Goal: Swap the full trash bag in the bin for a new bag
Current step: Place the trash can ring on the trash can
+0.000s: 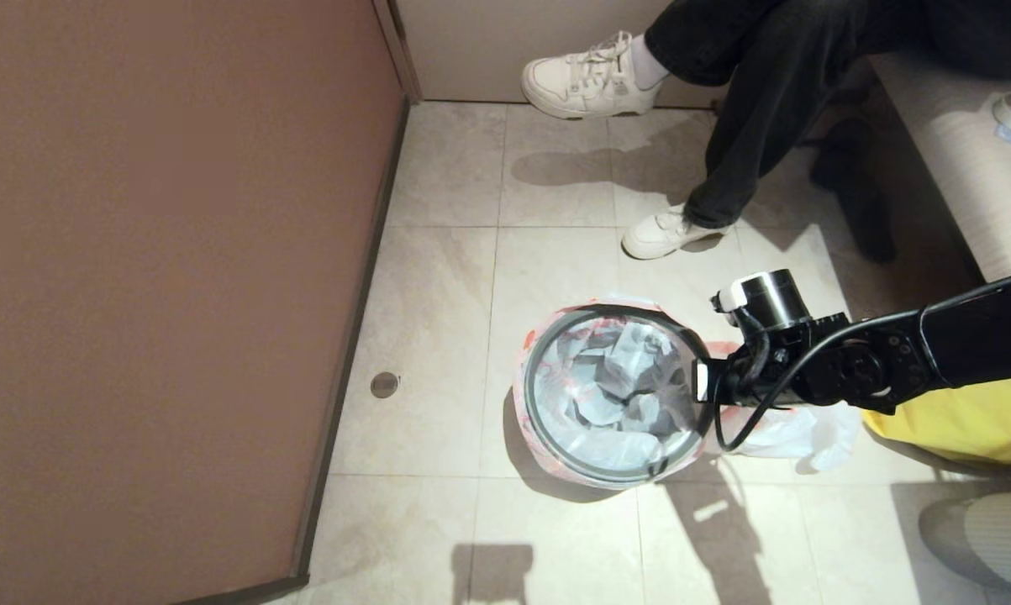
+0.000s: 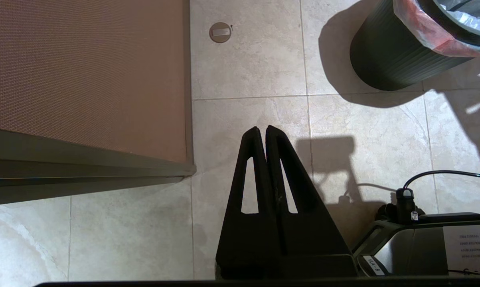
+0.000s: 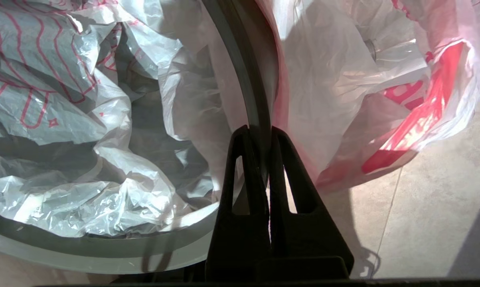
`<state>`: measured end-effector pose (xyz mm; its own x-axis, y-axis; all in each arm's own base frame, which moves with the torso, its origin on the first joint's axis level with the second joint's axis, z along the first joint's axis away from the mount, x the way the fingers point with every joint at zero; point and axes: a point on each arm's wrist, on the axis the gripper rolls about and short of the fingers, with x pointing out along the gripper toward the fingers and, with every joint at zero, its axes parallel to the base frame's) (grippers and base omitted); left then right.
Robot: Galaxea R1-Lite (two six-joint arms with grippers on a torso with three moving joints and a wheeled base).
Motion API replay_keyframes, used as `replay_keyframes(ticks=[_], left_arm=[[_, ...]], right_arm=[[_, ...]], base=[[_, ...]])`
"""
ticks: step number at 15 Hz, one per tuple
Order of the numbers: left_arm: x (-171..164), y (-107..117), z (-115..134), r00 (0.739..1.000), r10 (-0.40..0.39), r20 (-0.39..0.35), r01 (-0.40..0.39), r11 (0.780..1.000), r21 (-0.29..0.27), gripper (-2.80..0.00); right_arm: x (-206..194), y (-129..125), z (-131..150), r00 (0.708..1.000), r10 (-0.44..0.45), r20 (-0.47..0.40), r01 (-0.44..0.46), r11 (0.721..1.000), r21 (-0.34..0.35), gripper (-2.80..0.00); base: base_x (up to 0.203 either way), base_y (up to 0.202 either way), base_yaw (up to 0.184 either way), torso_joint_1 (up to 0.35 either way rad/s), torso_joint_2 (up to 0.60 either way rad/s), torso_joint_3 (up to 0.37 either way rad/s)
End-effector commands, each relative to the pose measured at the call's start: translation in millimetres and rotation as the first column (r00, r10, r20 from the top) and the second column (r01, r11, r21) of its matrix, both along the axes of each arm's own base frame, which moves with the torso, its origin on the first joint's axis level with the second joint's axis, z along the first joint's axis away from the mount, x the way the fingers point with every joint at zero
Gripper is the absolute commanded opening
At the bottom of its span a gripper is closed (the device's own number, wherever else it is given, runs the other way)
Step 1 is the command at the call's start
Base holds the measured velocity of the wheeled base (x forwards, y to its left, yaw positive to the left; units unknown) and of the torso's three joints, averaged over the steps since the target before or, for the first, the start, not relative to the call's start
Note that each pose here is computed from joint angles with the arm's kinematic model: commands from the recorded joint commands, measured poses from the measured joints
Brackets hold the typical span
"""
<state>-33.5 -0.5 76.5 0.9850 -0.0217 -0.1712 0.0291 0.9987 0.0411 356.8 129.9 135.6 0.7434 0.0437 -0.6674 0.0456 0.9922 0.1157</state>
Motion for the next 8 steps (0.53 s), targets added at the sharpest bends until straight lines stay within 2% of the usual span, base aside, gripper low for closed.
replay_keyframes(ticks=[1, 8], left_arm=[[0, 0, 0, 1.0, -0.001, -0.001, 0.001, 1.0, 0.0, -2.8], [0, 0, 0, 1.0, -0.001, -0.001, 0.001, 1.0, 0.0, -2.8]], right_arm=[[4, 0, -8, 1.0, -0.006, -0.017, 0.006, 1.0, -0.006, -2.8], [15, 6, -38, 0.997, 0.007, -0.077, -0.009, 0.999, -0.035, -2.8]], base=[[0.0, 0.0, 0.0, 0.0, 0.0, 0.0], [0.0, 0.0, 0.0, 0.0, 0.0, 0.0]])
